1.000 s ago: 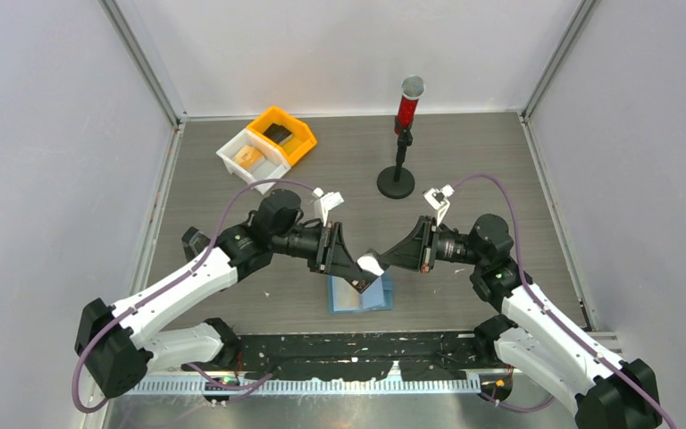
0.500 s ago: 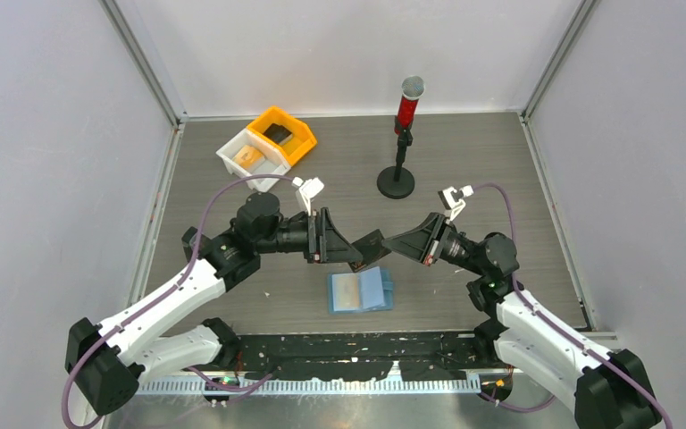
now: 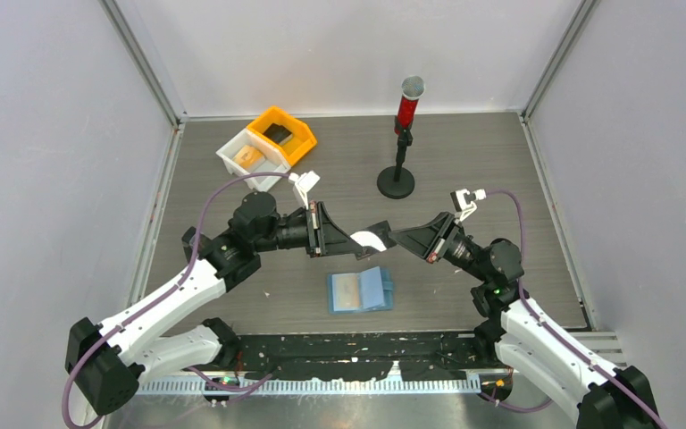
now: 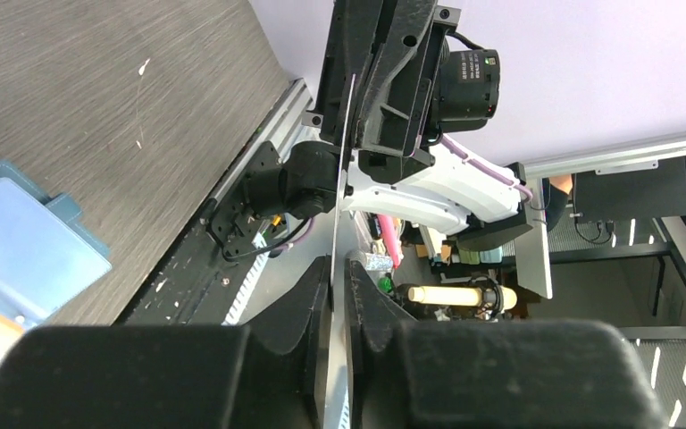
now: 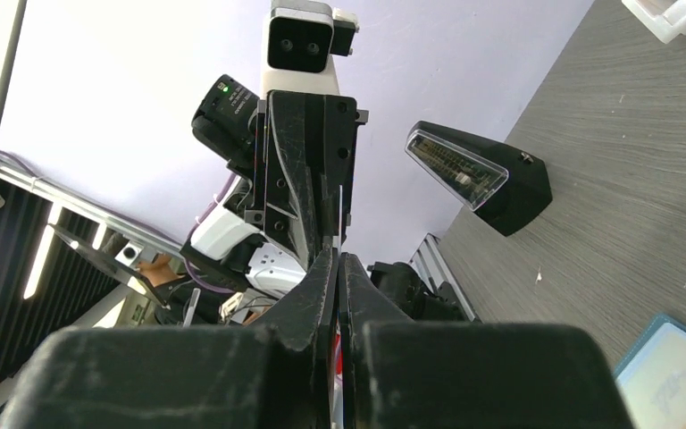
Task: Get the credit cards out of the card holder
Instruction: Place the credit card in the storage box.
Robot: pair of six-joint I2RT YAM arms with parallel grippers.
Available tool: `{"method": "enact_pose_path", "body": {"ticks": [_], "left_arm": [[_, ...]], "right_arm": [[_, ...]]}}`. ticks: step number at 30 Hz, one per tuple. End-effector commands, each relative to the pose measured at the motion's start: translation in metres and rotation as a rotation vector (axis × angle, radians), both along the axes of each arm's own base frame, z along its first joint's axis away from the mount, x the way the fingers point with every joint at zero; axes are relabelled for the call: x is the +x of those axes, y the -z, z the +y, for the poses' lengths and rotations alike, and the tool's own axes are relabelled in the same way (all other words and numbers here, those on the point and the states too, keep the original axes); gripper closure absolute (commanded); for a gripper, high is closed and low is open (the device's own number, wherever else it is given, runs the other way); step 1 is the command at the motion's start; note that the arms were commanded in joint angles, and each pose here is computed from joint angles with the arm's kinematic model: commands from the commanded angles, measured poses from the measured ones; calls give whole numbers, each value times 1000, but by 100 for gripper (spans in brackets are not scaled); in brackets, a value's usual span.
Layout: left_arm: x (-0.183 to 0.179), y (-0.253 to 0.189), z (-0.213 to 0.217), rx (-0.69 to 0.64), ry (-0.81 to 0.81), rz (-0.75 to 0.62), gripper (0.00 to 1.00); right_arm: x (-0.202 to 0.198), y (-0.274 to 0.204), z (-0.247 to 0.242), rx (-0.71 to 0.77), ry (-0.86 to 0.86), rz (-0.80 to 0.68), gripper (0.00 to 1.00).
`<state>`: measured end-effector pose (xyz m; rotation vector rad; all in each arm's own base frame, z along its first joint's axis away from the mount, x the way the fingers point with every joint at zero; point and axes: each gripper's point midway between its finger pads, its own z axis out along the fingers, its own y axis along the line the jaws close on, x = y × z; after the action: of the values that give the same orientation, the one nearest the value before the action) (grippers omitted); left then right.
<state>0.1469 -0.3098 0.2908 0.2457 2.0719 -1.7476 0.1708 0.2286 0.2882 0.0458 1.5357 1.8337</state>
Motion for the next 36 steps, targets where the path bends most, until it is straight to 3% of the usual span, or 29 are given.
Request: {"method": "enact_pose_path", "body": {"ticks": [1, 3, 6, 10, 19, 22, 24, 28, 29, 30, 32, 33, 36], "left_arm": [[4, -15, -1, -51, -17, -35, 88], [4, -14, 0, -44, -24, -35, 85], [6, -11, 1, -31, -35, -33, 71], [7, -11, 2, -32, -46, -31, 69], [15, -6, 5, -16, -86, -23, 99], [22, 0, 10, 5, -120, -9, 100], [31, 8, 17, 56, -160, 18, 100], [55, 19, 43, 159, -259, 37, 100], [64, 20, 52, 181, -292, 39, 100], [72, 20, 60, 200, -322, 40, 100], [93, 18, 81, 234, -383, 43, 100], [104, 20, 89, 259, -407, 60, 100], [136, 20, 113, 342, -467, 66, 100]], "right_arm": [[5, 1, -2, 0, 31, -2, 95], [8, 4, -2, -2, 41, 7, 95], [10, 8, -3, 4, 53, 23, 95], [12, 12, -4, 15, 62, 38, 95], [16, 23, -5, 5, 79, 68, 95], [15, 25, -5, 3, 77, 74, 94], [14, 23, -5, 2, 77, 68, 87], [11, 14, -7, -26, 93, 20, 59], [12, 14, -7, -41, 100, 25, 47], [11, 11, -9, -51, 109, -2, 42], [12, 11, -11, -82, 131, -10, 10], [15, 16, -12, -106, 145, 18, 3], [16, 19, -15, -143, 173, 18, 4]]}}
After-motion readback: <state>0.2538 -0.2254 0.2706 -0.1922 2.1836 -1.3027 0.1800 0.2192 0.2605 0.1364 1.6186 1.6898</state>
